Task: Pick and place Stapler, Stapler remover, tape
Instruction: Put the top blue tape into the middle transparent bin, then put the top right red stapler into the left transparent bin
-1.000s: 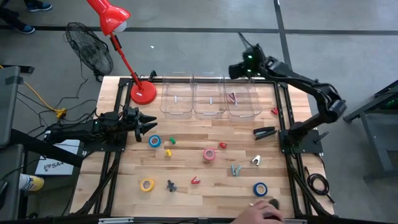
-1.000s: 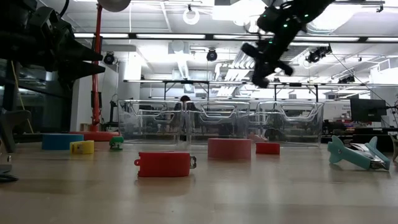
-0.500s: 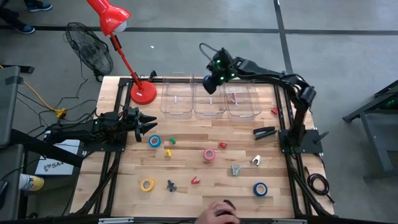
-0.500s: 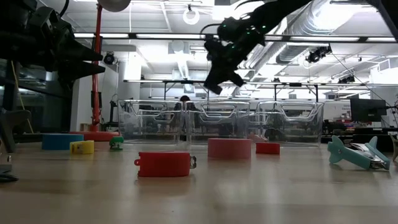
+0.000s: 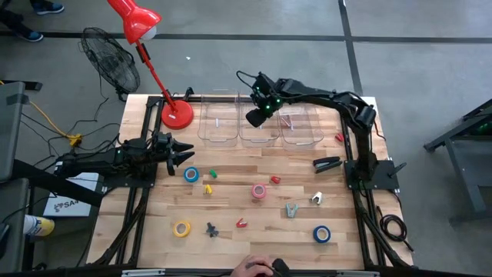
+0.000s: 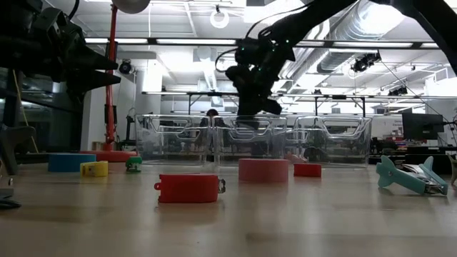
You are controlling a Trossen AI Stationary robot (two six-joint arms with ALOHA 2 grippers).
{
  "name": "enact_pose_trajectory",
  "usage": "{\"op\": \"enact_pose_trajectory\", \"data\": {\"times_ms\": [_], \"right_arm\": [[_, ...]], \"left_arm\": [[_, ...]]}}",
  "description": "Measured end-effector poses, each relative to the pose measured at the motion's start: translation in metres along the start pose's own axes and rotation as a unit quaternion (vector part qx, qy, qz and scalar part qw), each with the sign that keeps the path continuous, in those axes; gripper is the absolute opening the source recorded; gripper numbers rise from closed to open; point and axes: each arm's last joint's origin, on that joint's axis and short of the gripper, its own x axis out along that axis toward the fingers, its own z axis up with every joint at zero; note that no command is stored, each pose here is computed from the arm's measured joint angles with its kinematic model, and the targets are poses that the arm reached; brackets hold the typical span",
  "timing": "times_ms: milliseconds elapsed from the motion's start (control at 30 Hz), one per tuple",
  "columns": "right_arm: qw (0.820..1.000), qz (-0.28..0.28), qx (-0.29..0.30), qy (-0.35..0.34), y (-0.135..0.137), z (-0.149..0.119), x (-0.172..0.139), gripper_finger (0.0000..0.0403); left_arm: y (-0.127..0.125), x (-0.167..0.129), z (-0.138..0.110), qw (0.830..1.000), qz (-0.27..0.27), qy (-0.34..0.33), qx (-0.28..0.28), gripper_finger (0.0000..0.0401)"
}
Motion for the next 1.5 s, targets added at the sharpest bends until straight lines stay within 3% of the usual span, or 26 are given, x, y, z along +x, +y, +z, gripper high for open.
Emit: {"op": "enact_pose_trajectory", "data": {"times_ms": [267, 700, 1500], "right_arm": [[0.997, -0.045, 0.039, 0.038, 0.002, -0.011, 0.016, 0.0035], [0.991, -0.088, 0.039, 0.097, 0.003, -0.026, 0.038, 0.004], [0.991, -0.073, 0.027, 0.106, 0.008, -0.029, 0.037, 0.0151]], "left_arm": [[0.0, 0.0, 0.0, 1.0, 0.0, 0.0, 0.0, 0.017], [0.0, 0.0, 0.0, 1.0, 0.0, 0.0, 0.0, 0.017], [0.0, 0.0, 0.0, 1.0, 0.0, 0.0, 0.0, 0.017]]}}
